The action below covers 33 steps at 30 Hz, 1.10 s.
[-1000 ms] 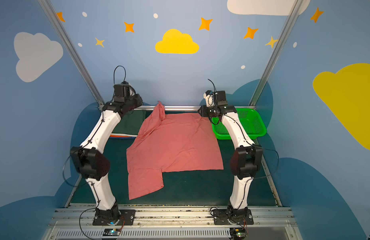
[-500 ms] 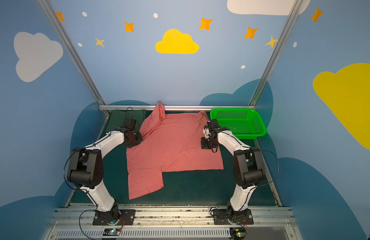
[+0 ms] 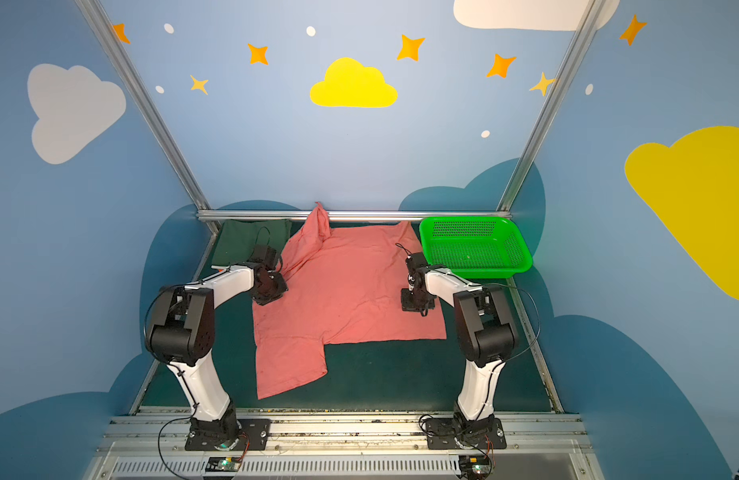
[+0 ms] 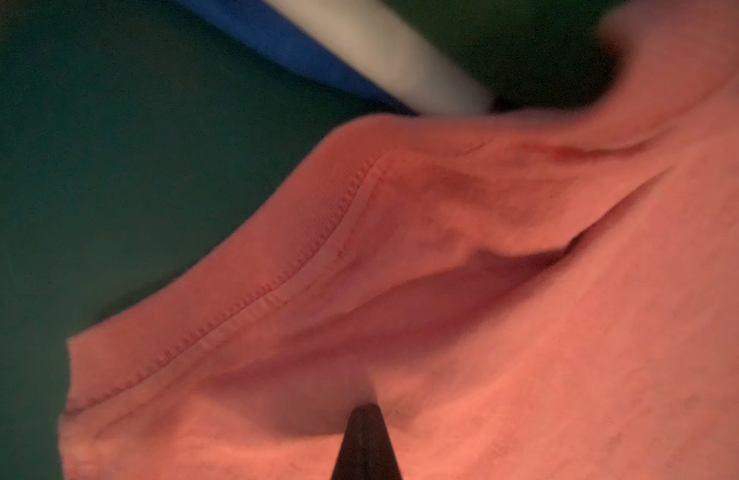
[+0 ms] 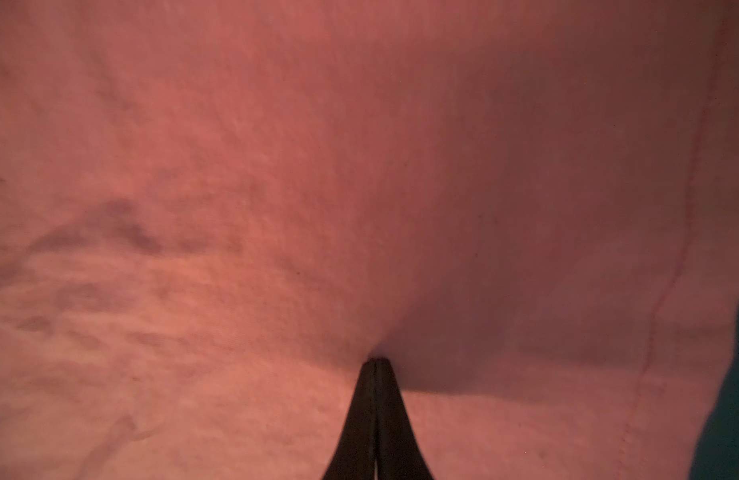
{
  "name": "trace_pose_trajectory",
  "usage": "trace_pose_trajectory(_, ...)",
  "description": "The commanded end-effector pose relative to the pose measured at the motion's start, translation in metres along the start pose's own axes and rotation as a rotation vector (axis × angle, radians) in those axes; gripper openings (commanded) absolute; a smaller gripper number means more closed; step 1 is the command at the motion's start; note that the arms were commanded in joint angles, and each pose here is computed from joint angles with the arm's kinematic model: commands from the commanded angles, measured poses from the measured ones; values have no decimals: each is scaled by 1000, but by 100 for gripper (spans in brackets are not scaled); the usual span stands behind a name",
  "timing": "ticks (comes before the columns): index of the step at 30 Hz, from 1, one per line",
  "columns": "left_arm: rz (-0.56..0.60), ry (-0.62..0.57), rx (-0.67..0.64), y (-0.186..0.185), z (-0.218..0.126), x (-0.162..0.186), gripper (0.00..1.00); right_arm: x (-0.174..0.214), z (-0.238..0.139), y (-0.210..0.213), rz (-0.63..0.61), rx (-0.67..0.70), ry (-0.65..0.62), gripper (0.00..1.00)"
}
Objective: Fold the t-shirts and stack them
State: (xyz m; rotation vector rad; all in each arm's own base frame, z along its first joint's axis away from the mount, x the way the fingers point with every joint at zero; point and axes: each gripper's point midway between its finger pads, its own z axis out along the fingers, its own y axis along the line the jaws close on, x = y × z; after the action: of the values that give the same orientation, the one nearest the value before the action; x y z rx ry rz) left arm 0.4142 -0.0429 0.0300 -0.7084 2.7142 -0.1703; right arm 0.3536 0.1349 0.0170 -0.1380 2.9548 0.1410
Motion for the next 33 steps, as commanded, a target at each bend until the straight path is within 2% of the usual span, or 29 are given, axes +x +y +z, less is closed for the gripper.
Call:
trace_pose_trajectory(1, -26, 6, -28, 11, 3, -1, 5, 55, 9, -10, 32, 79, 163, 7)
trace_pose_trajectory(10, -32, 69, -81, 32, 7, 23, 5, 120, -8, -17, 42, 229, 253, 8)
trace_pose_trajectory(14, -73, 97, -137, 51, 3, 44, 5, 143, -13, -32, 67, 299, 272, 8)
trace_pose_trajectory(18, -124, 110, -163, 69, -4, 67, 5, 151, -23, -43, 96, 342, 259, 7)
trace_pose_trajectory(24, -173, 123, -114, 70, -14, 84, 5, 152, -33, -55, 120, 395, 240, 7)
trace_pose_trajectory(28, -168, 81, -35, 51, -36, 67, 5, 139, -33, -40, 74, 322, 230, 9)
trace_pose_trajectory(33, -112, -53, 71, 11, -85, 11, 6, 105, -44, -9, 7, 191, 161, 13)
